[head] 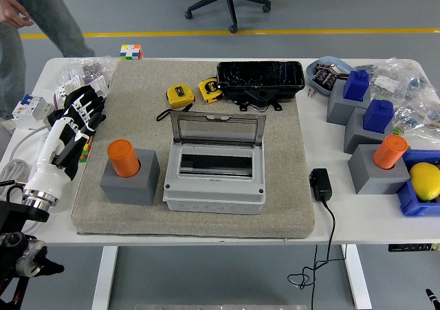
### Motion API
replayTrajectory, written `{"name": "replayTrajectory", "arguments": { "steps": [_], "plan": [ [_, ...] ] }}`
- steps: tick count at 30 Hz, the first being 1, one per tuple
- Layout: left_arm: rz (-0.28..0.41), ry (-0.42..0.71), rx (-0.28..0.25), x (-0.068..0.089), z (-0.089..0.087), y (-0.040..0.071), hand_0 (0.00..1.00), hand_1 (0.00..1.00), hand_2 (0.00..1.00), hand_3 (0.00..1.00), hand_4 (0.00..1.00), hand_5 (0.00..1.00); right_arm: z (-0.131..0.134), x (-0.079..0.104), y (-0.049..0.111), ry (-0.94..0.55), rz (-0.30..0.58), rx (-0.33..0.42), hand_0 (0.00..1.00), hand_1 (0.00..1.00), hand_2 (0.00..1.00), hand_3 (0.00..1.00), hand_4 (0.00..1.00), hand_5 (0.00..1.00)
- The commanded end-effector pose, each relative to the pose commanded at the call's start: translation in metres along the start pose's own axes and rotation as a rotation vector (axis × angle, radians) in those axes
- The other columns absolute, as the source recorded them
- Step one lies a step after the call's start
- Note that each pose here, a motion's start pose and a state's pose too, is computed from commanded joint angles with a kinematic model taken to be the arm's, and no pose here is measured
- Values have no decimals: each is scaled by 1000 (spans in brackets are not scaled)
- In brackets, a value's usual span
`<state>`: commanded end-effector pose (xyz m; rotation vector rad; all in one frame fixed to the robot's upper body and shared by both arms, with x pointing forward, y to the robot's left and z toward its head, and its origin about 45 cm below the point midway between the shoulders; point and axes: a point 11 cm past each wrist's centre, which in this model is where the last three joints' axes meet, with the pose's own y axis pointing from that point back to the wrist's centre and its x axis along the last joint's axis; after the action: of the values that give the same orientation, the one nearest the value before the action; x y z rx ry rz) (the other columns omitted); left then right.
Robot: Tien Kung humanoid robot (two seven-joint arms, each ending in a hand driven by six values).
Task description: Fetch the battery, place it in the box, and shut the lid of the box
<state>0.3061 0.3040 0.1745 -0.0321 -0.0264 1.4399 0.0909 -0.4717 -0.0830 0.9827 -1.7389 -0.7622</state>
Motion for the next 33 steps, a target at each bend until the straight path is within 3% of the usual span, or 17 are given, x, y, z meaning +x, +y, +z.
{"name": "replayTrajectory", "arguments": {
  "steps": [8,9,14,15,20,21,25,33],
  "plan": [
    [-33,48,16,-11,-9,2,858,927,927,952,998,525,-1,0,0,-2,0,1,838,847,811,843,998,998],
    [-36,46,17,-12,-9,2,852,927,932,971,998,317,-1,0,0,-3,0,1,838,846,810,843,998,998],
    [-35,14,30,-13,-11,2,852,927,932,971,998,317,0,-1,0,-4,-2,1,838,846,810,843,998,998],
    [-33,6,33,-13,-12,2,839,917,925,961,998,166,0,-1,0,-4,-2,1,838,846,810,841,998,998],
    [-15,-11,35,-13,-13,0,839,917,925,961,998,166,-1,-2,0,-7,-4,2,838,846,810,841,998,998],
    [-12,-15,35,-13,-13,0,819,900,892,930,998,105,-1,-2,0,-8,-4,1,838,845,809,841,998,998],
    [-15,-16,37,-14,-14,0,819,900,892,930,998,105,0,-1,0,-9,-2,0,838,845,809,841,998,998],
    [-50,3,58,-28,-21,5,806,886,858,883,998,100,1,-2,0,-14,-3,-2,838,844,809,841,998,998]
  ]
}}
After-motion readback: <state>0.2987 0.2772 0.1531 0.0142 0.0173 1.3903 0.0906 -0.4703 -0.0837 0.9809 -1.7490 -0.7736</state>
